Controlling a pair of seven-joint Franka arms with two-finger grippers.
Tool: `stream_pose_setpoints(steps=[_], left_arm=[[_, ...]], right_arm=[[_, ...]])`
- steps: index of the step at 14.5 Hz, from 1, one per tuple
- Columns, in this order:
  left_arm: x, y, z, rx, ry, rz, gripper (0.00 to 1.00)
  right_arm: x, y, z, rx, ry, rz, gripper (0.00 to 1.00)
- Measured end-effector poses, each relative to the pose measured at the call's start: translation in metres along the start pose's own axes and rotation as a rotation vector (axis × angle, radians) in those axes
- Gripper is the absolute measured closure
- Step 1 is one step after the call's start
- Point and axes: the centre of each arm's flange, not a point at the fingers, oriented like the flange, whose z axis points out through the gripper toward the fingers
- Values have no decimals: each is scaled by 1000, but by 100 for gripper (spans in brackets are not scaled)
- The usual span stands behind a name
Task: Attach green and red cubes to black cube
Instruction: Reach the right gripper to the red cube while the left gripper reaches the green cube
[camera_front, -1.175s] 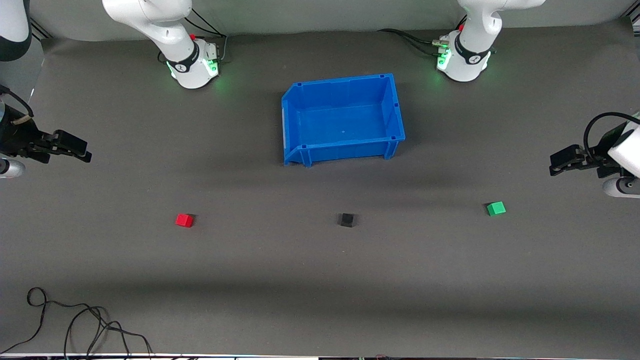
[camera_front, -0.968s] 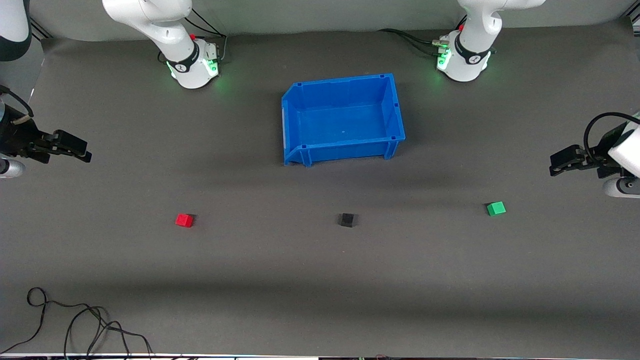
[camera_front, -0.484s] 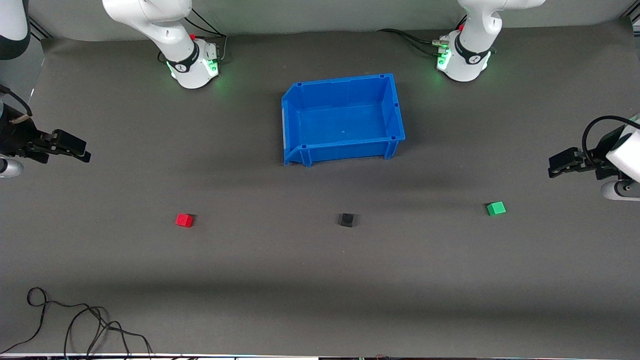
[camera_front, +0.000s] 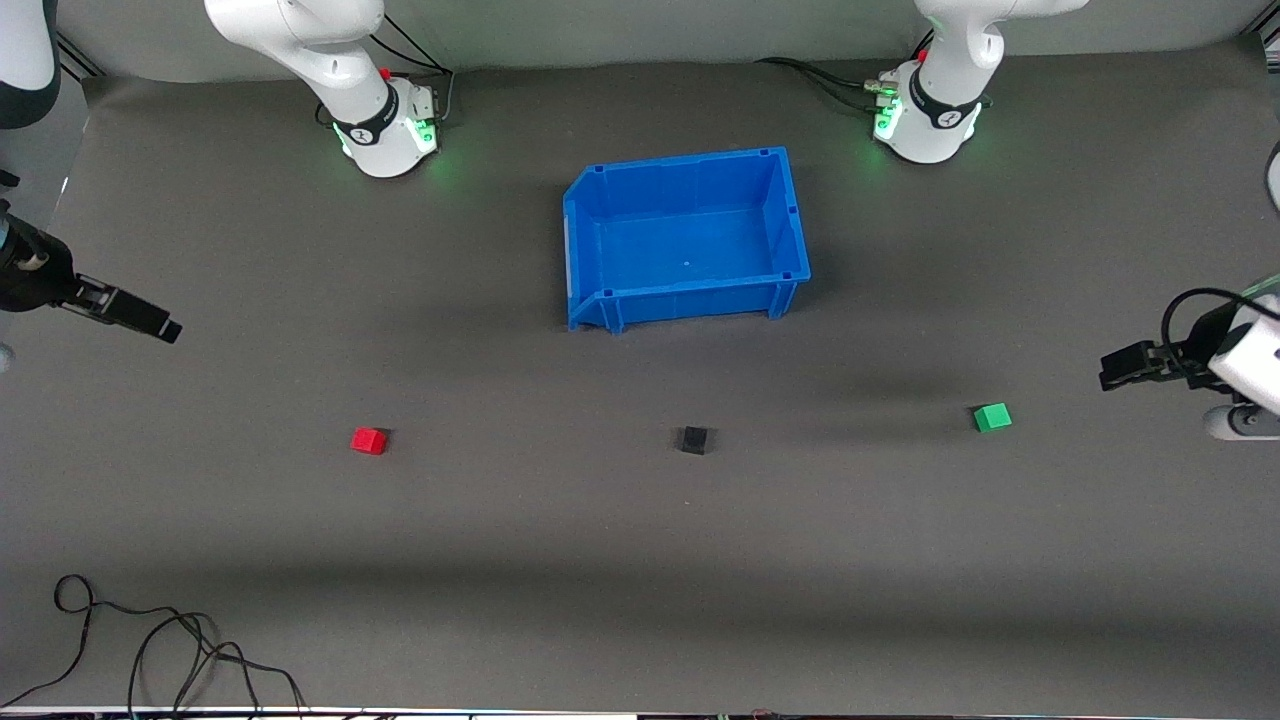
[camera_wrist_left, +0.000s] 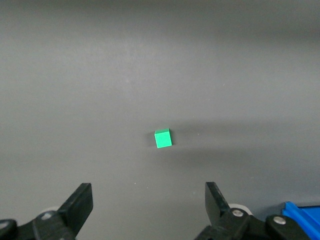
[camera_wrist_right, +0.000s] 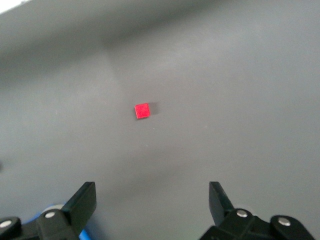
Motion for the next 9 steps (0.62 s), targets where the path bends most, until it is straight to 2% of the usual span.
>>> stream_pose_setpoints(steps=[5, 9], left_arm=[[10, -9, 95, 0, -29, -35, 0], [18, -12, 153, -14, -59, -87, 2]], right_arm=[[9, -9, 9, 5, -19, 556, 0], [19, -20, 27, 38, -100, 934, 0]])
